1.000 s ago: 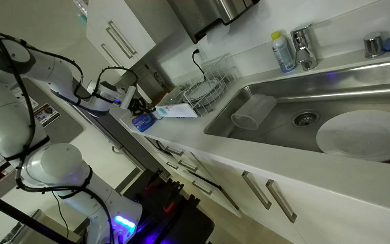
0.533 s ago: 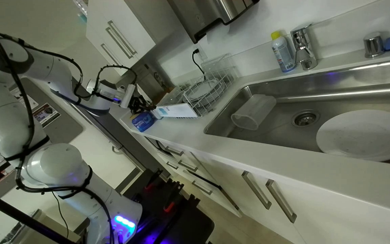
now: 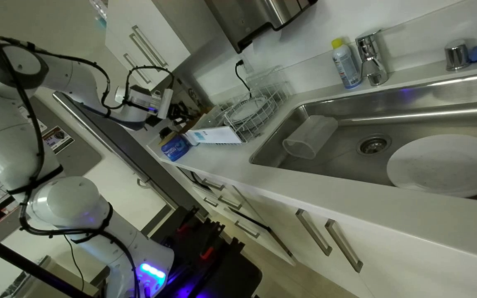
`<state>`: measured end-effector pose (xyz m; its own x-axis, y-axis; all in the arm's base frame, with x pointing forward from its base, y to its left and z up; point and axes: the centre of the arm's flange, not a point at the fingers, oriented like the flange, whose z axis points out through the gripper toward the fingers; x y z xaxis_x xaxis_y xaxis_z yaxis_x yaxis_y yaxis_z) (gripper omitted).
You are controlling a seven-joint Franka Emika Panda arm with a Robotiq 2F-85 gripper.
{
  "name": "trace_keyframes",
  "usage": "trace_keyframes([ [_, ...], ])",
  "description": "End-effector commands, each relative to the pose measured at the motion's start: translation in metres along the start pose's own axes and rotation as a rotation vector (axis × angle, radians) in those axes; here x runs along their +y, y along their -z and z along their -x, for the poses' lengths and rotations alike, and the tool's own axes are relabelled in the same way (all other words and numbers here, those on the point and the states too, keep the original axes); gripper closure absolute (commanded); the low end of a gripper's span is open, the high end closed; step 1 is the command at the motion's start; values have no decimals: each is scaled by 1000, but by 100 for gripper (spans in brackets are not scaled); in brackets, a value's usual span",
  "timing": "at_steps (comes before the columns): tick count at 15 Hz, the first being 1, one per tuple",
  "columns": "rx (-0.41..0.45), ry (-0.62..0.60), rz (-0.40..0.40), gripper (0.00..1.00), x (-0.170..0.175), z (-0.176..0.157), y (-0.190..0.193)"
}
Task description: Move the black tongs to the plate in the dish drainer
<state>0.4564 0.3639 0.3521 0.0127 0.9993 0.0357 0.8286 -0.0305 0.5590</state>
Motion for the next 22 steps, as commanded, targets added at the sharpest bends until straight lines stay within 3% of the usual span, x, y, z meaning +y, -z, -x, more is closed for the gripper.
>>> trace_keyframes([
  [1, 6, -48, 109, 98, 49, 1, -34],
  [4, -15, -72, 146, 98, 69, 7, -65],
  [12, -52, -85, 200, 98, 70, 1, -133],
  [22, -92, -132, 161, 98, 76, 22, -193],
])
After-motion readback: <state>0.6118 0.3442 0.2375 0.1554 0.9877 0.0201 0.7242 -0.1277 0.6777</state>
